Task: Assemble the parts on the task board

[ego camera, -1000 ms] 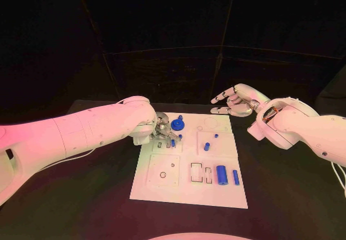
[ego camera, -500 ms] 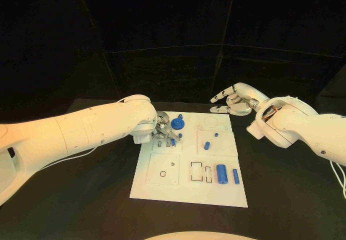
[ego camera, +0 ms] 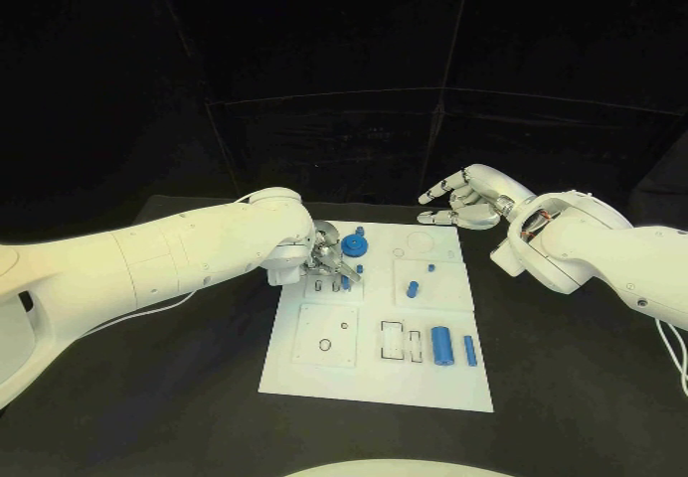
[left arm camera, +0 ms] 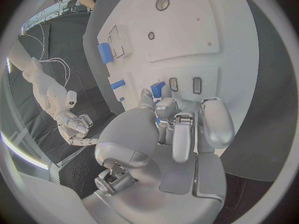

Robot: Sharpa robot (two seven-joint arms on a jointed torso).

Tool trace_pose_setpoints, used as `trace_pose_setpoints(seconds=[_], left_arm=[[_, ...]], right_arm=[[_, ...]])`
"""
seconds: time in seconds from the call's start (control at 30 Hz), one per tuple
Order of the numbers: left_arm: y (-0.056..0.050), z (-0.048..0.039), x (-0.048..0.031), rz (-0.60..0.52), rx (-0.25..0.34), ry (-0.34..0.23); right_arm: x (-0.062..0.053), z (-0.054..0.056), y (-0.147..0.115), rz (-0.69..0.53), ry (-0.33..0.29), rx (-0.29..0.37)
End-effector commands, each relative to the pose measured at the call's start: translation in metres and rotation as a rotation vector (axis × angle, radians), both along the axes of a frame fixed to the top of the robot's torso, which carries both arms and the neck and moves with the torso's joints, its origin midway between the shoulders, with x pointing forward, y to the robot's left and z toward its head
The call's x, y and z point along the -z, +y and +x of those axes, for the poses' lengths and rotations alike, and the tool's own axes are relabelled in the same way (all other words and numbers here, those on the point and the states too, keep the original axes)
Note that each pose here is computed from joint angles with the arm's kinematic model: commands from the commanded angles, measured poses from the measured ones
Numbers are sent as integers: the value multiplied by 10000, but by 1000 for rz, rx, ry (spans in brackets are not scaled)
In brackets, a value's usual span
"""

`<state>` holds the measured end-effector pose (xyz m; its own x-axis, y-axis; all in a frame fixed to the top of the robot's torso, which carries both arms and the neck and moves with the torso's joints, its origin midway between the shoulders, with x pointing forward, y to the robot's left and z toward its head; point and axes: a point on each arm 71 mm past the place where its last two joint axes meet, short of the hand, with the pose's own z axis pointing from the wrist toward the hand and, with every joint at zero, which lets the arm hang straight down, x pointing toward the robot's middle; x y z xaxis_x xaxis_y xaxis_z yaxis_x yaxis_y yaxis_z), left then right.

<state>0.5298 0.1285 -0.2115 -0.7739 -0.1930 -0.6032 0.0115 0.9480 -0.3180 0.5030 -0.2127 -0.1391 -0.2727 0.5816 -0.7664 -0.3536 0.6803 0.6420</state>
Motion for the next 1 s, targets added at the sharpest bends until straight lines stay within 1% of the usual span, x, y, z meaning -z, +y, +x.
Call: trace_pose_setpoints(seconds=[0.03,0.67,0.83,1.0], left_arm=[[-10,-2,-11,-2,20,3],[-42,-20,-13,-37,47,17],[-33,-32,-7,-61,36,41],[-7,-41,-14,-86,21,40]], right_arm=[[-9,0,18,-6,0,-11],[11,23,17,-16,16,-4],[16,25,10,-24,19,-1],[19,29,7,-27,21,-1]])
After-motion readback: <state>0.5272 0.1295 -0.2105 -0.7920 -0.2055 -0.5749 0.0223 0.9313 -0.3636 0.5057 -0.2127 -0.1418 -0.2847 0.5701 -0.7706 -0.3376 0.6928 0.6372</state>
